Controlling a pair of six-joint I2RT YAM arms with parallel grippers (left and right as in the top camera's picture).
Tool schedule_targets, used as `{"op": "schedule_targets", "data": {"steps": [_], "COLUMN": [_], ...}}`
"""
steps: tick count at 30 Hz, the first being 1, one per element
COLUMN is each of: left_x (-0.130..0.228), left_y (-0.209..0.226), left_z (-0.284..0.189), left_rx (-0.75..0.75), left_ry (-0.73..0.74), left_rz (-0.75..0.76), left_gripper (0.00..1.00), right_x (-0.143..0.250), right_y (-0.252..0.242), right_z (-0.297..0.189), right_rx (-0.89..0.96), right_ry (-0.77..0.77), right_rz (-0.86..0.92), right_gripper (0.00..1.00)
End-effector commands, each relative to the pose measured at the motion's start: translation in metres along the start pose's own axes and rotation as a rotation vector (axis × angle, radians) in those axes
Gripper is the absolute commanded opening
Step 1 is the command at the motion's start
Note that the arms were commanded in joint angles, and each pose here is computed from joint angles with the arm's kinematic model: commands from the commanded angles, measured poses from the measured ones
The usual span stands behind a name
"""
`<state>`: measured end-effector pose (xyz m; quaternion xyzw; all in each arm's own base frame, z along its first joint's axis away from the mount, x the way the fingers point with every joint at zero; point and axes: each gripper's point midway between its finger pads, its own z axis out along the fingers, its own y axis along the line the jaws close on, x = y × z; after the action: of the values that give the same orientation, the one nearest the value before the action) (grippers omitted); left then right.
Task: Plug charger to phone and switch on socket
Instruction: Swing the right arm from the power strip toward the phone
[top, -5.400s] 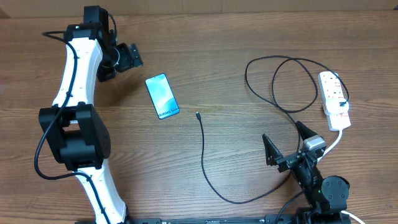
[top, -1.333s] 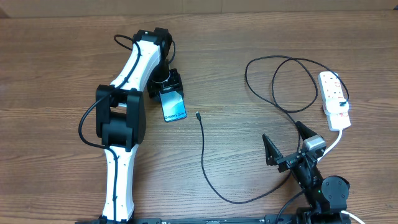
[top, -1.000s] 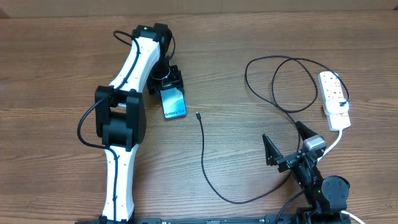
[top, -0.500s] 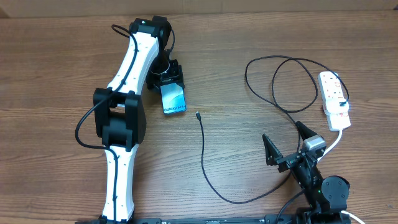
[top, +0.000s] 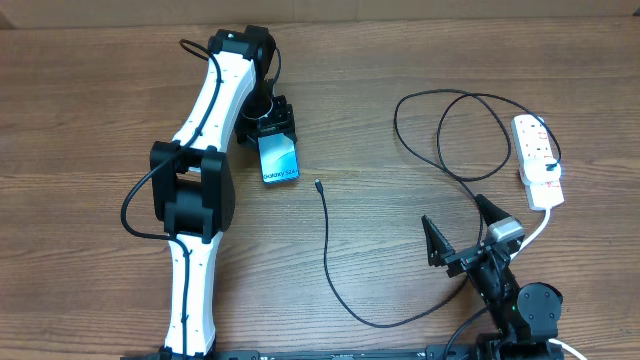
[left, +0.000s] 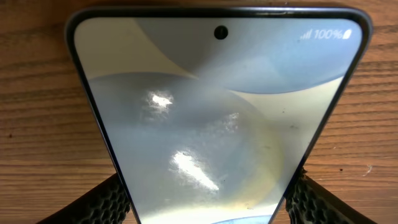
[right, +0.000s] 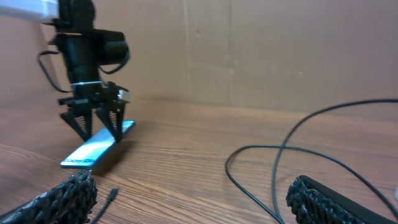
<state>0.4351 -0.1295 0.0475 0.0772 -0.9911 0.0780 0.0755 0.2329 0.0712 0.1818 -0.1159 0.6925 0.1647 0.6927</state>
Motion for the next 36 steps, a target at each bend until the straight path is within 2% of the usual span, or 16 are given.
{"op": "schedule_targets", "data": {"steps": [1, 10, 17, 24, 28, 33, 36], "left_x": [-0.003, -0.002, -0.002, -0.002, -0.002, -0.002, -0.002], "left_y": [-0.010, -0.012, -0.011, -0.012, -0.012, -0.012, -0.011], "left_z": [-0.003, -0.003, -0.003, -0.003, -0.003, -0.003, -0.003], "left_rx": [0.035, 0.042, 0.042, 0.042, 0.042, 0.042, 0.042], "left_ry": [-0.011, -0.007, -0.007, -0.007, -0.007, -0.007, -0.008], "left_rz": [0.038, 0.049, 0.048, 0.049, 0.048, 0.048, 0.048], "left_gripper": [0.69, 0.70, 0.70, 0.70, 0.70, 0.70, 0.70], "right_x": [-0.006, -0.055, -0.099, -0.131, -0.142, -0.135, -0.123], "right_y": [0.013, 0.018, 0.021, 0.013, 0.018, 0.018, 0.026], "right_z": [-0.001, -0.009, -0.008, 0.025, 0.057, 0.098, 0.131], "right_rx": [-0.076, -0.089, -0.077, -0.046, -0.111, -0.177, -0.299], "right_ry": [-0.029, -0.106, -0.057, 0.181, 0.347, 0.523, 0.585], "right_rz": [0.033, 0.158, 0.194, 0.291, 0.369, 0.471, 0.589], "right_gripper": [1.00, 1.00, 1.00, 1.00, 1.00, 1.00, 1.00]}}
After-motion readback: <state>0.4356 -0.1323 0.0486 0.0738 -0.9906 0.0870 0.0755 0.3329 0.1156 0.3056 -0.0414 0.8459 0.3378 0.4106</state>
